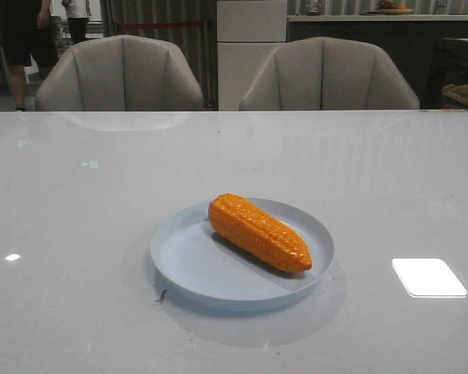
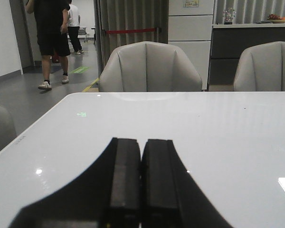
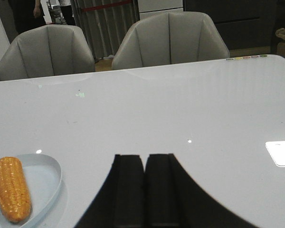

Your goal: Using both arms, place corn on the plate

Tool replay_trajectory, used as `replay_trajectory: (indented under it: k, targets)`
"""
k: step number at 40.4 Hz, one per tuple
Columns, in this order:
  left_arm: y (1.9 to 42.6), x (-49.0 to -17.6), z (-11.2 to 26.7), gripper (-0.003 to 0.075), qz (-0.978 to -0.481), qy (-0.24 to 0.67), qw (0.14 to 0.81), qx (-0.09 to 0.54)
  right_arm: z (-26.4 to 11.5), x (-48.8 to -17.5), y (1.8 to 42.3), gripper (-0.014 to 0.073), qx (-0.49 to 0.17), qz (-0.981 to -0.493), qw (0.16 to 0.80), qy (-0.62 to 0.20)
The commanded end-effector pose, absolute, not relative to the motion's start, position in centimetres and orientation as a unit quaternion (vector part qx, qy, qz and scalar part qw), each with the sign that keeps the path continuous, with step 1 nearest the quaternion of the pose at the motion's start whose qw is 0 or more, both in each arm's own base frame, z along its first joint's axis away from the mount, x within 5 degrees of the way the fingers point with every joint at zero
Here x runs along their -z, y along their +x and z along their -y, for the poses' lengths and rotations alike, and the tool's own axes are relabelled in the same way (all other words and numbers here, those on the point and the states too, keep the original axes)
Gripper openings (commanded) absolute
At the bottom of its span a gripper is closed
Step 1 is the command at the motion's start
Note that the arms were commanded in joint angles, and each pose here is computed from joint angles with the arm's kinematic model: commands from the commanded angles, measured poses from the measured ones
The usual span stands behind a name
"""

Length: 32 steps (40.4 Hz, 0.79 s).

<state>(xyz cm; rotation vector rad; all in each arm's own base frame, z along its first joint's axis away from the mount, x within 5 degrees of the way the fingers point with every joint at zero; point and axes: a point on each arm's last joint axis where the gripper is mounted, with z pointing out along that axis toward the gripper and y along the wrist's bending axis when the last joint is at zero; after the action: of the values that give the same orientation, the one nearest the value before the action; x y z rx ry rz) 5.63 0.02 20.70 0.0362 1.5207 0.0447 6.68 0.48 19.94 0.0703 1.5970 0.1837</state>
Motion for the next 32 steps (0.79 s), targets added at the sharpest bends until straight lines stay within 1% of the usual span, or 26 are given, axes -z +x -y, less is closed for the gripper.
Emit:
replay_trajectory:
  k: [1, 13, 32]
  targets:
    - [5.58, -20.26, -0.01, 0.0094, -0.666, 0.011, 0.746, -0.012, -0.39, -21.38, 6.71, 0.0057, -0.080, -0.681, 0.727, 0.031]
    - [5.58, -20.26, -0.01, 0.0094, -0.666, 0.011, 0.746, -0.012, -0.45, -20.94, 6.72, 0.0057, -0.085, -0.698, 0.710, 0.034]
    - [5.58, -20.26, -0.01, 0.0094, -0.666, 0.011, 0.746, -0.012, -0.45, -20.90, 6.72, 0.0057, -0.085, -0.700, 0.708, 0.034]
